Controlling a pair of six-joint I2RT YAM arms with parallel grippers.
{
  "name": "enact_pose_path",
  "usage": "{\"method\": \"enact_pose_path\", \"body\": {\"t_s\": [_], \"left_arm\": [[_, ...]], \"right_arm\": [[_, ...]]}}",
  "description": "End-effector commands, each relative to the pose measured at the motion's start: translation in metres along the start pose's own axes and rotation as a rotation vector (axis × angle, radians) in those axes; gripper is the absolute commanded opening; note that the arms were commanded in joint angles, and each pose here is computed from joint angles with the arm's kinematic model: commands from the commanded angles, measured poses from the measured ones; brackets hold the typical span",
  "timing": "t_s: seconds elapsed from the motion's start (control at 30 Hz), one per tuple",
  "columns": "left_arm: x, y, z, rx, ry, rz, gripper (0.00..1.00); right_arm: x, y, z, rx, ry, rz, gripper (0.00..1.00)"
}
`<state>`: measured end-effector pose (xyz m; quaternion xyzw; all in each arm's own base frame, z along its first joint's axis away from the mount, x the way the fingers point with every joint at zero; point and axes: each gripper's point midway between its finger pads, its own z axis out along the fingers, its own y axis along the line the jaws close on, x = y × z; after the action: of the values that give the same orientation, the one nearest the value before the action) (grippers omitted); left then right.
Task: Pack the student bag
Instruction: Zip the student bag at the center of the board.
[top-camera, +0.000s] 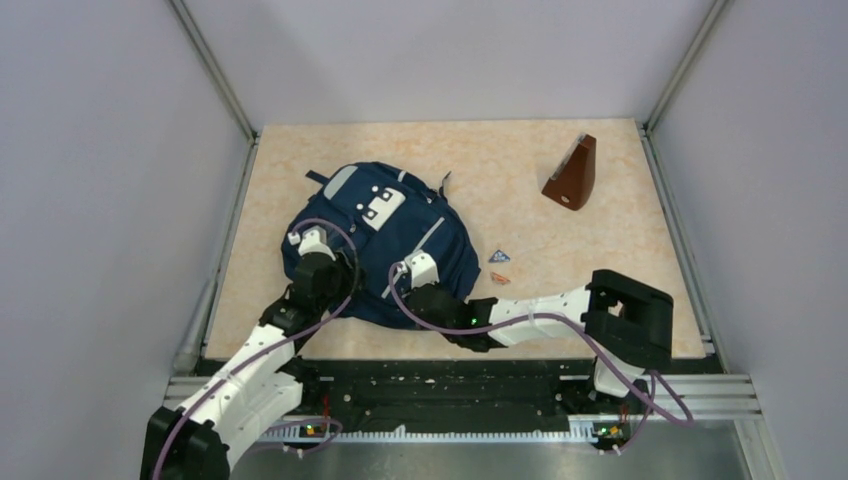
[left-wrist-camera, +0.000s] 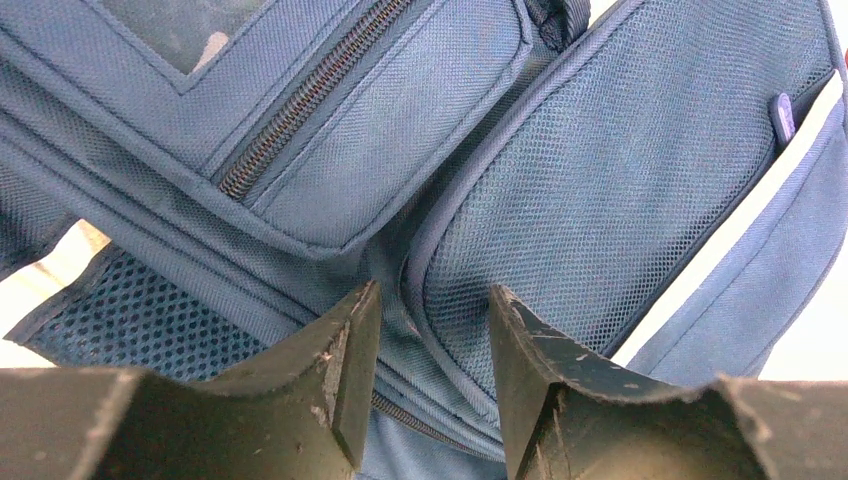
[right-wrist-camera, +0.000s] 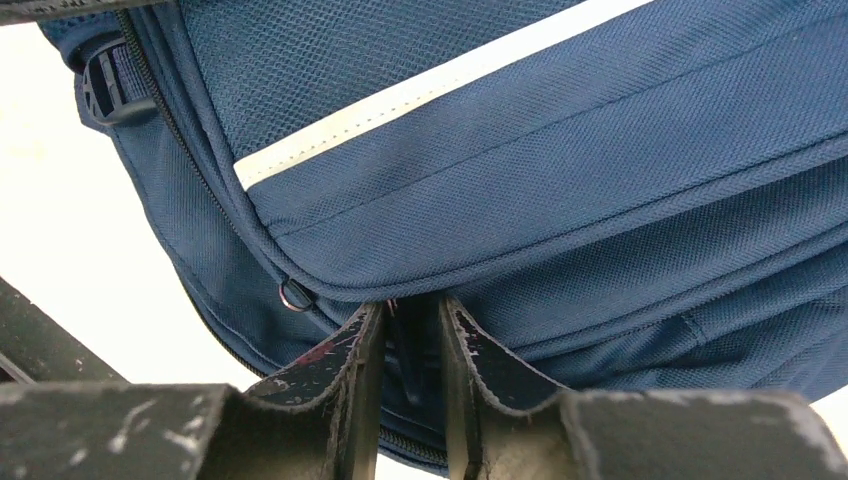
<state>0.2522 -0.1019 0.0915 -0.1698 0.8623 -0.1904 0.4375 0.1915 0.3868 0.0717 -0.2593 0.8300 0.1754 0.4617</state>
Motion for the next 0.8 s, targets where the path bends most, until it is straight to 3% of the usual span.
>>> {"method": "enact_pose_path", "body": {"t_s": [0.0,0.17,0.27,0.4,0.77], "left_arm": [[-0.007,-0.008,0.008,0.040,-0.022,-0.007,0.49],[-0.004,-0.012,0.015,0.070,-0.009,-0.016,0.43],[-0.005,-0.012,0.016,0.070,-0.015,-0.016,0.22],[-0.009,-0.006,0.017,0.031,-0.022,-0.007,0.00],[-0.015,0.010,0.019,-0.026,-0.032,-0.006,0.00]], "right_arm": [[-0.013,0.003,0.002,0.032,-0.027,0.031,0.22],[-0.012,0.000,0.002,0.051,-0.023,0.031,0.09],[-0.011,-0.002,0.002,0.058,-0.020,0.027,0.00],[-0.015,-0.007,-0.002,0.079,-0.028,0.018,0.00],[-0.018,-0.046,-0.013,0.143,-0.042,0.051,0.00]]}}
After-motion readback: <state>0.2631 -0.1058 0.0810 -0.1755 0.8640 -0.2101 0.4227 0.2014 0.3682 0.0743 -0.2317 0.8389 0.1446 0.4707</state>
